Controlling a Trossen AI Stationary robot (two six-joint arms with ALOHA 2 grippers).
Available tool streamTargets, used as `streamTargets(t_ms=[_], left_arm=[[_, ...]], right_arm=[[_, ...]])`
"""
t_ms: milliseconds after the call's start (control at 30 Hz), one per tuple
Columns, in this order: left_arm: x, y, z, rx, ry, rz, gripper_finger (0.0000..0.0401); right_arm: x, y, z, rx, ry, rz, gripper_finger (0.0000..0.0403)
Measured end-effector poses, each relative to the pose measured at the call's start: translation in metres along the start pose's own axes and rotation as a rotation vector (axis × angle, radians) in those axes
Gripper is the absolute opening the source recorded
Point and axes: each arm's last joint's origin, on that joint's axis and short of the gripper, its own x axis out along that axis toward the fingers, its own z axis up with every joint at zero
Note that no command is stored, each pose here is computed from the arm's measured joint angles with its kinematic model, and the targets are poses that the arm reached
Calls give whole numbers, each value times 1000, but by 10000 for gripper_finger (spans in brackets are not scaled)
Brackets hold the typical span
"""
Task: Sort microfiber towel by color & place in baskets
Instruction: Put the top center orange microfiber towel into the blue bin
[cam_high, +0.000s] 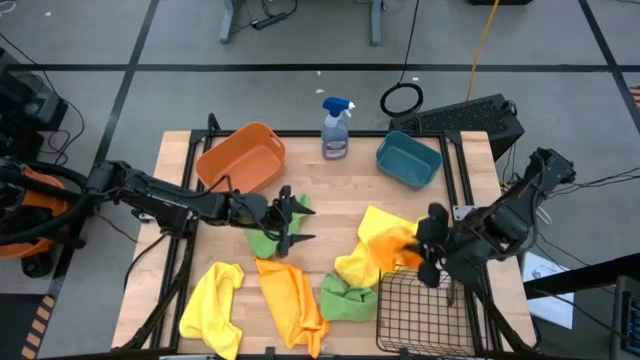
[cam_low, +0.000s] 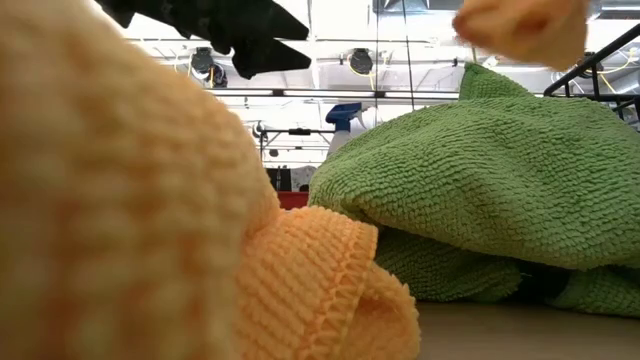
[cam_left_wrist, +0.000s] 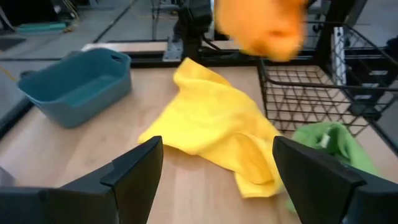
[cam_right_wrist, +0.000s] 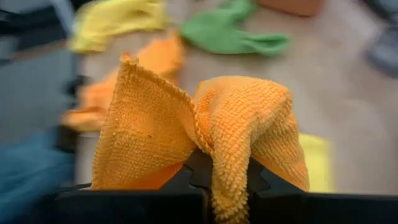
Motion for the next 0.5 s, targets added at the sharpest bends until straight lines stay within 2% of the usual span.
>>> streamTargets(t_ms=[233,500], left_arm=[[4,-10,-6,7,34,-35,309],[4,-10,-5,-1,23,-33,309]], right_arm=[[17,-53,19,42,107,-275,12],[25,-129,45,156,239,-417,12]])
